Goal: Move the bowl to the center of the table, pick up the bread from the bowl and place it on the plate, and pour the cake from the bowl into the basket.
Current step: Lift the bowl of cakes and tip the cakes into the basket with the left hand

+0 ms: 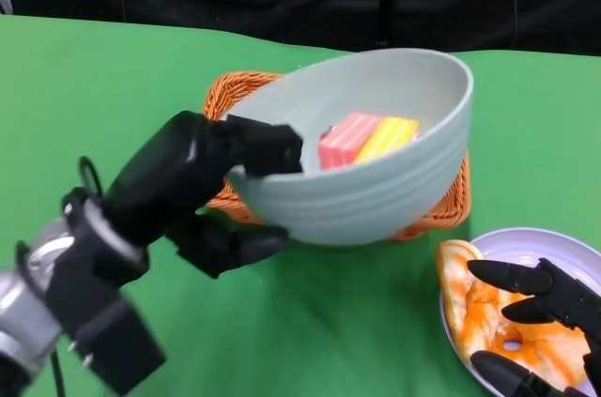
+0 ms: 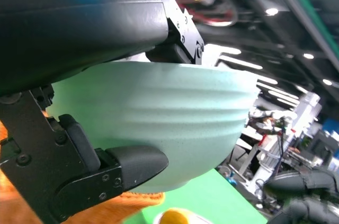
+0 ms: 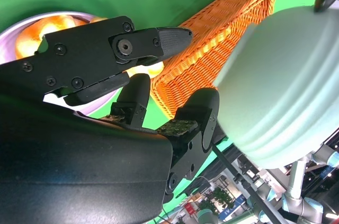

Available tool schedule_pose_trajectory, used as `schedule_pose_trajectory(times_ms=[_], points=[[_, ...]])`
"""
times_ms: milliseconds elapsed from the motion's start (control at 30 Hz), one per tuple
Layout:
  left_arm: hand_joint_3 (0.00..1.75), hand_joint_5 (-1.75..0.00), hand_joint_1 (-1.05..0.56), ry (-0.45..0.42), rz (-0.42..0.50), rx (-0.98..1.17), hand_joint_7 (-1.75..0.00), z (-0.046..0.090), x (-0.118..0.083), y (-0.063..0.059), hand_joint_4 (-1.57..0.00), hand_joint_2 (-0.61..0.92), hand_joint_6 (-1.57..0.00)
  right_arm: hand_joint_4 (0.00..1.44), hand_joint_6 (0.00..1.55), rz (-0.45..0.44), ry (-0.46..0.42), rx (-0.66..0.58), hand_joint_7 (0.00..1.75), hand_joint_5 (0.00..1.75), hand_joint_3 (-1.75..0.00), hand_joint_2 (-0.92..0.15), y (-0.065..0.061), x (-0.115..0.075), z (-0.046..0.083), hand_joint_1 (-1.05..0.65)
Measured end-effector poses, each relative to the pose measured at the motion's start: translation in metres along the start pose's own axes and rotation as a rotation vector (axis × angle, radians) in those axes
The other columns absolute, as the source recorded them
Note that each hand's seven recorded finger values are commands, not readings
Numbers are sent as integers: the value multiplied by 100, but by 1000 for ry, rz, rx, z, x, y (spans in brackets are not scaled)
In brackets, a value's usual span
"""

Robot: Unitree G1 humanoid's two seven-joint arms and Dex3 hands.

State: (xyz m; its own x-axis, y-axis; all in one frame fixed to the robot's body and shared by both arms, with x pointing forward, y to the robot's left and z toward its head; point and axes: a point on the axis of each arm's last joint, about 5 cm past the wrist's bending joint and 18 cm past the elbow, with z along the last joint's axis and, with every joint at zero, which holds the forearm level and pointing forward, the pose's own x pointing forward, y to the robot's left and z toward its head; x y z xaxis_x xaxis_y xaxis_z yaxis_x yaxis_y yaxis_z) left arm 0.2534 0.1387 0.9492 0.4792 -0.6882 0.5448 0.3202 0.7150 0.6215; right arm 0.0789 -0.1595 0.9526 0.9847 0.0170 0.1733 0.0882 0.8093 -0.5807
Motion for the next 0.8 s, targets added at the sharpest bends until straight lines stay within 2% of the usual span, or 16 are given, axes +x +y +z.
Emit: schedule_pose_trajectory(times_ms=[100,333,533,567,667,800], points=[[175,-175,-4,61,29,-111,-166,-2,5,-8,-106,16,-90,39,37,1,2,1,62,99,-18,-92,1,0,0,-33],[174,-175,-10,130,100,-257,-165,-5,20,-19,-109,23,-92,39,38,5,4,5,62,98,-18,-92,2,-1,0,-33],[173,-175,-11,145,109,-279,-164,-6,20,-19,-109,23,-92,39,38,5,6,4,62,97,-18,-92,2,-1,0,-33],[173,-175,-14,162,121,-305,-170,-7,22,-21,-106,23,-89,40,39,2,7,2,61,96,-17,-92,2,-1,0,-33],[174,-175,-16,311,235,-511,-174,-13,35,-35,-104,22,-87,41,39,2,9,-6,61,95,-16,-92,4,-1,-1,-33],[174,-175,-19,394,286,-659,-175,-13,47,-45,-106,19,-89,41,39,6,17,-6,60,94,-15,-92,6,-2,-2,-33]])
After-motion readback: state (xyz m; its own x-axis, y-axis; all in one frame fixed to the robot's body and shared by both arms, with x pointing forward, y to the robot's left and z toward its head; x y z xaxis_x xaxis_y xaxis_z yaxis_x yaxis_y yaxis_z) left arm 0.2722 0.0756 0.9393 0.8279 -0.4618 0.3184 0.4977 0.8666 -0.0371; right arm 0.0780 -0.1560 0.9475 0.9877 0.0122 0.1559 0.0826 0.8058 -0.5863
